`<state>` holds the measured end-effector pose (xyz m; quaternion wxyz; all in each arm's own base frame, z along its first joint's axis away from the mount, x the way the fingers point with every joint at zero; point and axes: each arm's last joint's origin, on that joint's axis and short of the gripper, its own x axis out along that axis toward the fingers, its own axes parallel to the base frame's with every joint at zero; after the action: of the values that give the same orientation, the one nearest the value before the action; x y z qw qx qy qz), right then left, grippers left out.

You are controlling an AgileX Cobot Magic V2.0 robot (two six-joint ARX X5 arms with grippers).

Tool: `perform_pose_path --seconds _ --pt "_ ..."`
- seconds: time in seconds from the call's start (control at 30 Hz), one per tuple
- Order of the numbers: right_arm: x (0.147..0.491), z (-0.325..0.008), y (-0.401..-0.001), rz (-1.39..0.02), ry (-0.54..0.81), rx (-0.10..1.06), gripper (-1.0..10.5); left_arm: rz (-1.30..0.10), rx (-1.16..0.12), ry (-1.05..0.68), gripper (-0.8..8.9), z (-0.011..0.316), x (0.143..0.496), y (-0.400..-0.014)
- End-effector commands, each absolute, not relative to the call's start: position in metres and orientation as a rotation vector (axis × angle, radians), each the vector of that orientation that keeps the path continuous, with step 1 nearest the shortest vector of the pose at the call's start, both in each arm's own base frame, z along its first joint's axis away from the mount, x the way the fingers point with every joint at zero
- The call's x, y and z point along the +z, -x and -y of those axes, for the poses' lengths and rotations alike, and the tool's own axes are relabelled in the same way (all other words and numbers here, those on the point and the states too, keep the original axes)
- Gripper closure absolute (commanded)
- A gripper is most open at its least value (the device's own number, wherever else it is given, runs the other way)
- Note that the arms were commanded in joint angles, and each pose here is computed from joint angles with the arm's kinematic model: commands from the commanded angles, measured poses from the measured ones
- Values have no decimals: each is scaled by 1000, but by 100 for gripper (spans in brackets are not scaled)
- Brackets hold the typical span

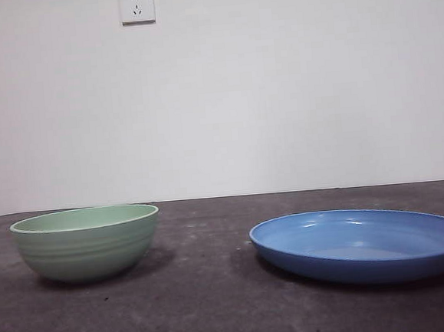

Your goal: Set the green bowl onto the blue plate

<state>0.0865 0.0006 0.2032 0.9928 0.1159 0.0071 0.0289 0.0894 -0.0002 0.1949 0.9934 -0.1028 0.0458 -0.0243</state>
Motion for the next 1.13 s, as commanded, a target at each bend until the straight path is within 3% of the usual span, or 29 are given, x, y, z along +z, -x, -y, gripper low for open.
perform_pose_path --seconds 0.03,0.13,0.5,0.9,1.13 --pt "220 -1 -85 -6 -290 69 937 -60 -94 248 797 2 217 -88" --pt "241 -2 -83 -32 -301 85 937 -62 -139 247 797 4 241 -89" --pt "317 -12 -89 -147 -317 339 937 -139 -329 254 797 13 326 -103" --pt "362 -25 -112 -352 -337 612 937 -381 -572 214 796 30 367 -138" --pt "369 -33 -130 -436 -281 725 937 -430 -687 177 797 50 377 -151"
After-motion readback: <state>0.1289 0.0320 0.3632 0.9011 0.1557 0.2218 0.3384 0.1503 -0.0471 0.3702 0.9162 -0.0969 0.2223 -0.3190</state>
